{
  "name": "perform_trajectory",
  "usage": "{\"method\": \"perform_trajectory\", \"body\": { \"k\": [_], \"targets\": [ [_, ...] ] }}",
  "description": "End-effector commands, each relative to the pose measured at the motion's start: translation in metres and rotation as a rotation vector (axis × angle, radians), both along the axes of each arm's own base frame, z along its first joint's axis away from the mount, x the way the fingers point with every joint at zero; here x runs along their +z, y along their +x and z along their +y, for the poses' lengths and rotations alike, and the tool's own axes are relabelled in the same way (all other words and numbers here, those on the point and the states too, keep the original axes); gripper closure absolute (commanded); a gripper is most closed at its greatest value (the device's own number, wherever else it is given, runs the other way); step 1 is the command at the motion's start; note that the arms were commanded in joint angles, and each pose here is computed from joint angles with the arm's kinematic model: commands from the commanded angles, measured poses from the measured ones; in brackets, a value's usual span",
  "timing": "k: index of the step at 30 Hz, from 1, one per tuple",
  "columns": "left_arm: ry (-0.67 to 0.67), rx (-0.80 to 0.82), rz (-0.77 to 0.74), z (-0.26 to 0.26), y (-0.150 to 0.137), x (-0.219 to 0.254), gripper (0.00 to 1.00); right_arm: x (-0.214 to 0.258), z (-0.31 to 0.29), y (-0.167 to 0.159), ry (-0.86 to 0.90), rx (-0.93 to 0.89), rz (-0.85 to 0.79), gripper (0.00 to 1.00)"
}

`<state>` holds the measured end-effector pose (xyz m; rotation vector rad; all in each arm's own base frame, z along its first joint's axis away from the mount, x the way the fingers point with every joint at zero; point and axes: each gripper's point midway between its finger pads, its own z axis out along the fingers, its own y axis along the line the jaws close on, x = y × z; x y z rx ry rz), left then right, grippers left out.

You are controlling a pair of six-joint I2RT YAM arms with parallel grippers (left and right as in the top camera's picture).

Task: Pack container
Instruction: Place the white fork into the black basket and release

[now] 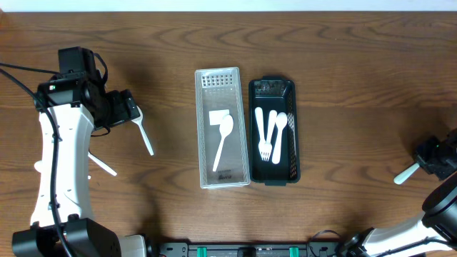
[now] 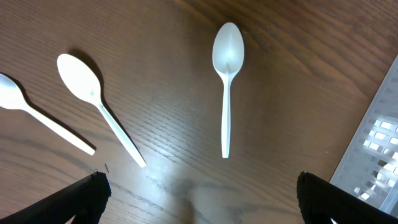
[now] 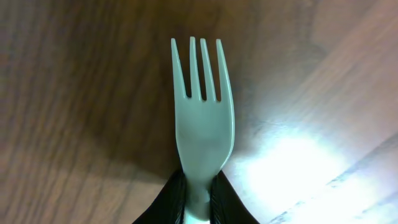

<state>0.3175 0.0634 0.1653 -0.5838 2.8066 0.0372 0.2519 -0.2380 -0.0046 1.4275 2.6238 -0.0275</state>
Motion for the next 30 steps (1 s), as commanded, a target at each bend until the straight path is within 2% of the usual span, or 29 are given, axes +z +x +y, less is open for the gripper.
{"method": "perform_trajectory", "body": {
  "k": [1,8,14,18,23,30],
  "targets": [
    [0.011,-0.002,0.001,0.003,-0.001,0.001,0.02,-0.003,0.023,0.005,0.075,0.024,-0.023,0.99],
    [0.01,-0.002,0.001,0.003,-0.001,0.001,0.02,0.075,0.061,0.062,-0.046,0.219,-0.173,0.99],
    [0.01,-0.002,0.001,0.003,-0.001,0.001,0.02,0.177,0.168,0.121,-0.151,0.55,-0.425,0.99],
    [0.01,-0.002,0.002,0.003,-0.001,0.001,0.02,0.217,0.245,0.136,-0.147,0.701,-0.537,0.99],
    [0.01,-0.002,0.002,0.003,-0.001,0.001,0.02,0.218,0.332,0.137,-0.114,0.871,-0.569,0.99],
    [0.01,-0.002,0.002,0.003,-0.001,0.001,0.02,0.159,0.407,0.124,-0.055,1.034,-0.43,0.98]
  ]
}}
